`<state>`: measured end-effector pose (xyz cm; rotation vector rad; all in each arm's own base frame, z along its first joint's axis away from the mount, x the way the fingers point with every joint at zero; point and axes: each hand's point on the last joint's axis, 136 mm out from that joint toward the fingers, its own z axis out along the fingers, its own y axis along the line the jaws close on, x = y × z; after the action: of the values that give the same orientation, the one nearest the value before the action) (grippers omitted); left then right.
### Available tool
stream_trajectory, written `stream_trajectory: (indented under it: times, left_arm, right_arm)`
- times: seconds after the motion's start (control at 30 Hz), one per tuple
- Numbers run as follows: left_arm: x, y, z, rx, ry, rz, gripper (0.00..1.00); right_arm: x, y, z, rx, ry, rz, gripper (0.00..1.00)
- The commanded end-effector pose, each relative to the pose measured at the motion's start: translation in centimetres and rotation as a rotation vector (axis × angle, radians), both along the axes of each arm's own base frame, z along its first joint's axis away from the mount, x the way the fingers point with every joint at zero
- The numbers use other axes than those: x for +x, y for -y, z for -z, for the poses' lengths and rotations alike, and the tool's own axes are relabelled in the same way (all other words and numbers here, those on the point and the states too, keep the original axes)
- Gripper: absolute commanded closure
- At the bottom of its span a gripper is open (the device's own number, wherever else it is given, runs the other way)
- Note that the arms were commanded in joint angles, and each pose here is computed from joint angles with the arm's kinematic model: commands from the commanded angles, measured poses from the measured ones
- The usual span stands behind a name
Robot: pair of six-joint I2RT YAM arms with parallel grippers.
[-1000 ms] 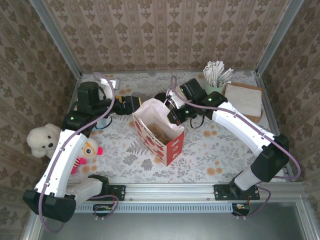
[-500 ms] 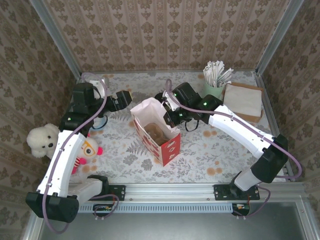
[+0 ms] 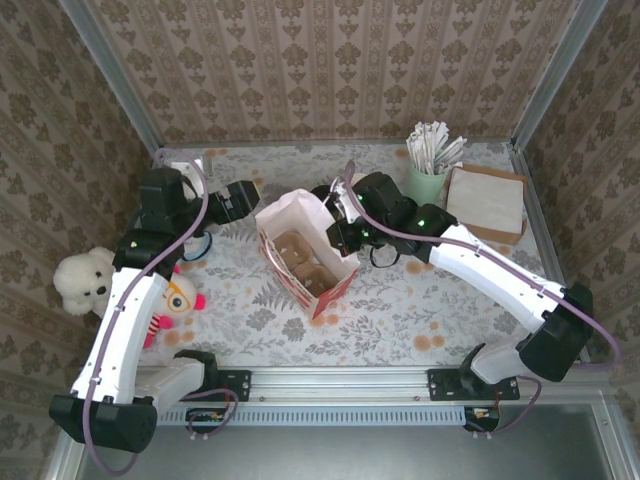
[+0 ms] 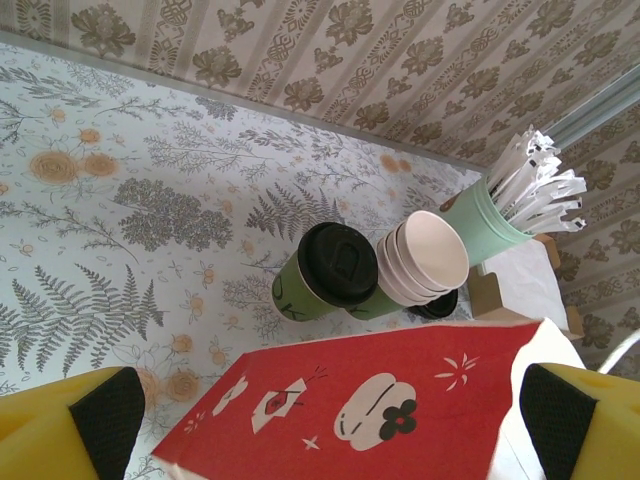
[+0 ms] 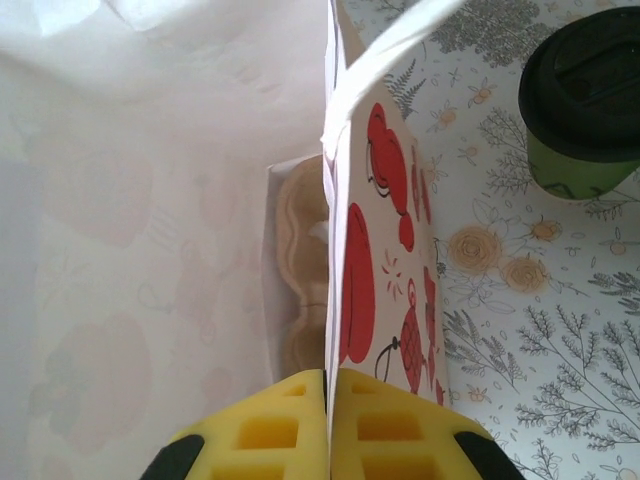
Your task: Pack the takeout coffee
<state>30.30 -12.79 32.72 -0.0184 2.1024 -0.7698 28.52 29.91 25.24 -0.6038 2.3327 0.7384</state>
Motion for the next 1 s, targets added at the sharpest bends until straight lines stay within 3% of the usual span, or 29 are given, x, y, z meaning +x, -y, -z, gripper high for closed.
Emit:
stream_trajectory:
  times: [0.0, 0.2, 0.5, 0.7, 0.83, 0.97]
  left_arm:
    - [-0.3, -0.9, -0.4, 0.023, 0.001, -0.033, 0.00]
    - [-0.2, -2.8, 0.0, 0.064, -0.049, -0.138, 0.00]
    - [-1.1, -6.8, 1.9, 0.099, -0.177, -0.361, 0.00]
    - [-2.2, -8.8, 2.4, 0.130, -0.225, -0.444, 0.00]
    - [-2.3, -9.1, 2.4, 0.141, -0.220, -0.445, 0.00]
    - [-2.0, -8.6, 2.4, 0.132, -0.223, -0.415, 0.00]
  right_arm:
    - [0.7, -0.9, -0.1, 0.062, -0.003, 0.011, 1.00]
    - [0.8, -3.5, -1.0, 0.117, 0.000, -0.096, 1.00]
    - [2.9, -5.1, -0.8, 0.139, 0.007, -0.069, 1.00]
    - [4.4, -6.4, -2.9, 0.207, 0.070, -0.038, 1.00]
    - [5.4, -5.9, -0.6, 0.033, 0.034, 0.011, 1.00]
    - [4.2, -6.9, 0.9, -0.089, -0.024, -0.039, 0.99]
